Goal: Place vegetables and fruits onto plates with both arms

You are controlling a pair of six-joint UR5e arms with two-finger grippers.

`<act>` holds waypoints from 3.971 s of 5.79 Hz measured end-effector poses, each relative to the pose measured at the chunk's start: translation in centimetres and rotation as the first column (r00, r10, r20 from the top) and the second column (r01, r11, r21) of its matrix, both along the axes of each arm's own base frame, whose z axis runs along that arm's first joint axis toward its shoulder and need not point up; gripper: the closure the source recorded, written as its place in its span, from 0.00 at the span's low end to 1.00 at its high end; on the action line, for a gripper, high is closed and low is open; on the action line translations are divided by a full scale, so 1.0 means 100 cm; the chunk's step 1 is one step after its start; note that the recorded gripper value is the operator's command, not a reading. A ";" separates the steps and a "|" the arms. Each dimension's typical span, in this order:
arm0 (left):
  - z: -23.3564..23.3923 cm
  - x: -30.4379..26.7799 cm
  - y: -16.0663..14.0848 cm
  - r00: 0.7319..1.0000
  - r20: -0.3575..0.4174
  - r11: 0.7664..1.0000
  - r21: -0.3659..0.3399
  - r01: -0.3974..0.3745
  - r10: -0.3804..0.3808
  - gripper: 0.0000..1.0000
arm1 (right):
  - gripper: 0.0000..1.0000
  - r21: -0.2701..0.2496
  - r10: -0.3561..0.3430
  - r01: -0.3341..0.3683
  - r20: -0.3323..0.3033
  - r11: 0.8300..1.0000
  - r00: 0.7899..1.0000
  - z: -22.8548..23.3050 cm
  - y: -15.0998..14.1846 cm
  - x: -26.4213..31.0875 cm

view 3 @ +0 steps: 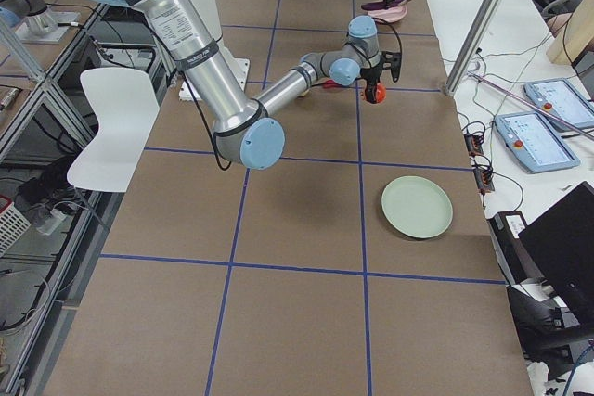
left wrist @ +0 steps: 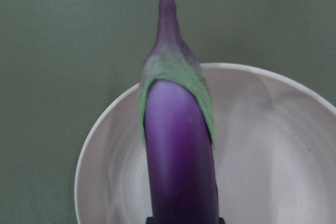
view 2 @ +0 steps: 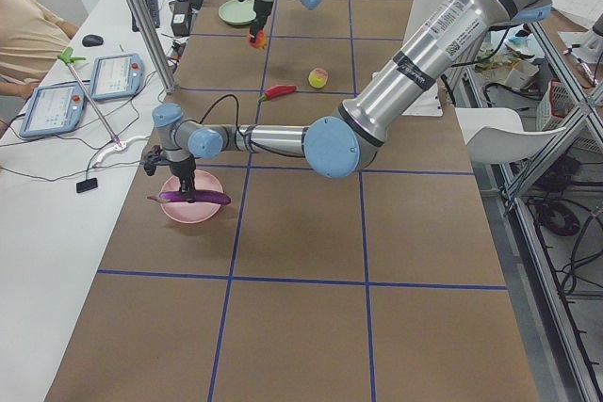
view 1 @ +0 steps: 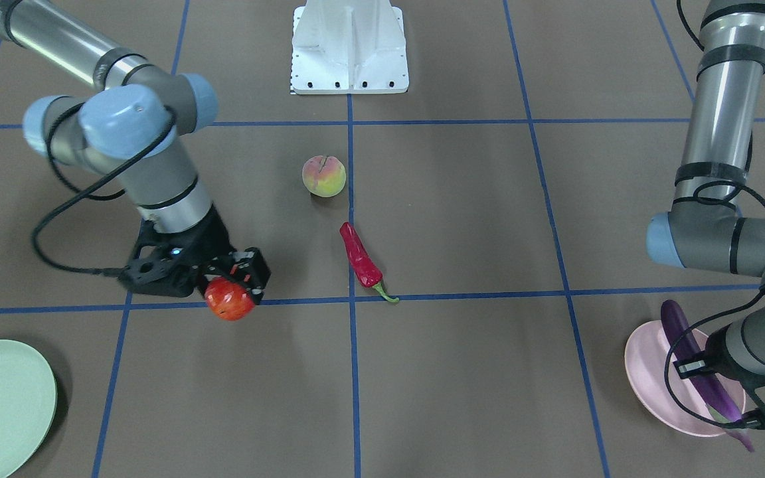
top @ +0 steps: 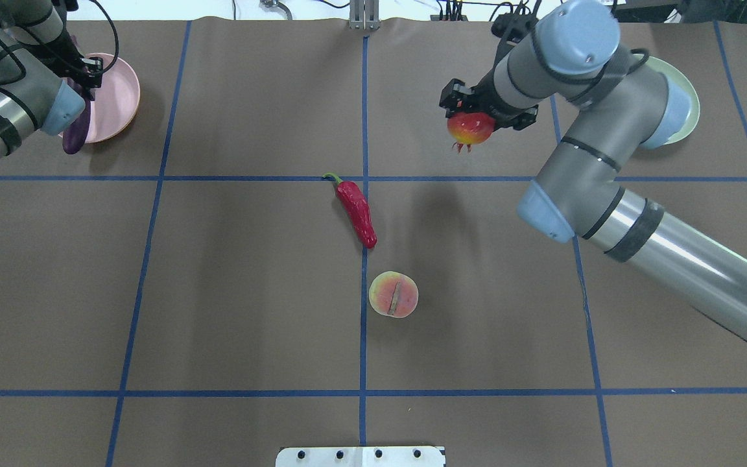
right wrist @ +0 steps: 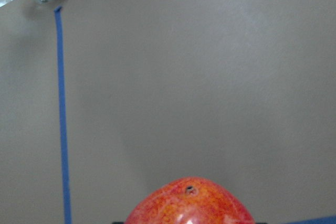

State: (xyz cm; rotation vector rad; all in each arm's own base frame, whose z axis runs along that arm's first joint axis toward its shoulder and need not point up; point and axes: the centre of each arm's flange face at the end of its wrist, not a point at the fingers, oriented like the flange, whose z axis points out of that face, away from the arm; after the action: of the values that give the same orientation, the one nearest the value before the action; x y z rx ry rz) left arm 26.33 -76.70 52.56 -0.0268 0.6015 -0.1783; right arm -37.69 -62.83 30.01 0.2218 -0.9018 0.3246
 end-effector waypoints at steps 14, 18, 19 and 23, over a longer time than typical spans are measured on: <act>-0.345 0.379 0.221 0.954 -0.177 0.927 -0.333 0.174 -0.243 0.72 | 0.00 -0.048 0.047 -0.064 -0.299 0.997 0.953 0.247 -0.105 0.184; -0.361 0.339 0.186 0.938 -0.229 0.931 -0.317 0.183 -0.262 1.00 | 0.00 -0.069 -0.043 0.036 -0.107 0.997 0.993 0.141 -0.031 0.190; -0.360 0.292 0.152 0.930 -0.266 0.936 -0.309 0.168 -0.254 1.00 | 0.00 -0.080 -0.065 0.063 -0.028 0.995 0.997 0.113 0.007 0.175; -0.198 0.089 0.033 0.978 -0.203 0.995 -0.094 0.035 -0.053 1.00 | 0.00 -0.157 -0.040 0.060 0.131 0.986 0.991 0.008 0.137 0.044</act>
State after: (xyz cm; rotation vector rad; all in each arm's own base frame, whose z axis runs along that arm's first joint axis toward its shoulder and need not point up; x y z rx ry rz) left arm 35.27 -73.44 32.74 -0.1208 0.8004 -0.2476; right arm -33.25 -49.10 30.84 0.0291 -1.0007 0.3661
